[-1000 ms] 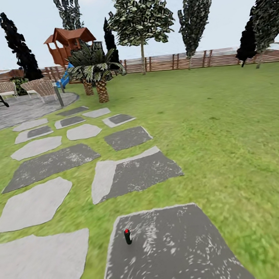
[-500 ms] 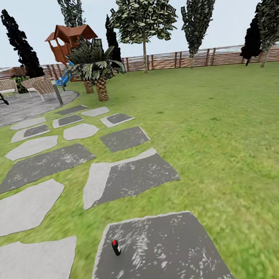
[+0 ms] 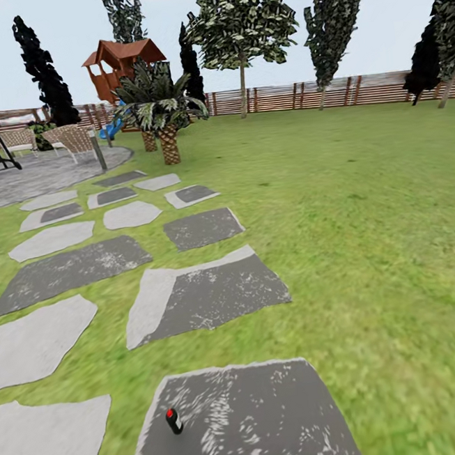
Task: In the garden, pick up the pesticide atomizer on the floor and spray pesticide onto both trees until each tree trunk is fully covered.
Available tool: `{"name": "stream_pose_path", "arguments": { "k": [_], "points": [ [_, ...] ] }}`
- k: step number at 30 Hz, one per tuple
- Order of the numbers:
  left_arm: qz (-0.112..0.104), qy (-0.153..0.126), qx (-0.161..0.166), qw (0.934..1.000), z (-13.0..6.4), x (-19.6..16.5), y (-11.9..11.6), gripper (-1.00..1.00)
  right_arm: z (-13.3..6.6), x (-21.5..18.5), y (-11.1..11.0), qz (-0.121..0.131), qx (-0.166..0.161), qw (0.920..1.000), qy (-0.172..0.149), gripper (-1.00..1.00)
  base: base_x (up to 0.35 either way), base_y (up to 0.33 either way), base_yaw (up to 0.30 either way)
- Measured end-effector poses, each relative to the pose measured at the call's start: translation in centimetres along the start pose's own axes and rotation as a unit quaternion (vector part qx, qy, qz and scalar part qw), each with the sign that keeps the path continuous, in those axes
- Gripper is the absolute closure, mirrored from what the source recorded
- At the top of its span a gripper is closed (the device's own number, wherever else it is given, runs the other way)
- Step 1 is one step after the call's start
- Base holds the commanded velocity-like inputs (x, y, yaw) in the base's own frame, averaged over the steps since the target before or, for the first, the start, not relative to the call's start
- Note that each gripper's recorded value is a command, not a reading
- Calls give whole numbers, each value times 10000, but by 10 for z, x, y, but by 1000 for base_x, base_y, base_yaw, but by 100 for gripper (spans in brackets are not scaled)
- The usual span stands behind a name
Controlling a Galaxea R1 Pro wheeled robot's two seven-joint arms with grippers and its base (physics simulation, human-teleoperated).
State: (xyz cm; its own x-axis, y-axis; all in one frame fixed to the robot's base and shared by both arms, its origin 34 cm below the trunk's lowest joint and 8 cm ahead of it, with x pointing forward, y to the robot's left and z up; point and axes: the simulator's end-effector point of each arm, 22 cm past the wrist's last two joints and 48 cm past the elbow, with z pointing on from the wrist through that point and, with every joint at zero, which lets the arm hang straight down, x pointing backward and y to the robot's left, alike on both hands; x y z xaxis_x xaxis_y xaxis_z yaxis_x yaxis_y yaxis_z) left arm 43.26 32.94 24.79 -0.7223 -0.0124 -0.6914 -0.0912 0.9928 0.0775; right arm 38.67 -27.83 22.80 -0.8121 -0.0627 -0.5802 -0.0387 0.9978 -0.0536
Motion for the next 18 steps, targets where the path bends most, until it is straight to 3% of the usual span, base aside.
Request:
{"name": "stream_pose_path", "arguments": {
  "k": [13,18],
  "points": [
    [6,27,-3,10000,0,2,1,-100,0,2,0,4,-3,10000,26,-100,12,-6,268],
    [1,44,-5,10000,0,4,0,-100,0,3,0,3,-2,10000,35,-100,160,-91,247]
  ]
}}
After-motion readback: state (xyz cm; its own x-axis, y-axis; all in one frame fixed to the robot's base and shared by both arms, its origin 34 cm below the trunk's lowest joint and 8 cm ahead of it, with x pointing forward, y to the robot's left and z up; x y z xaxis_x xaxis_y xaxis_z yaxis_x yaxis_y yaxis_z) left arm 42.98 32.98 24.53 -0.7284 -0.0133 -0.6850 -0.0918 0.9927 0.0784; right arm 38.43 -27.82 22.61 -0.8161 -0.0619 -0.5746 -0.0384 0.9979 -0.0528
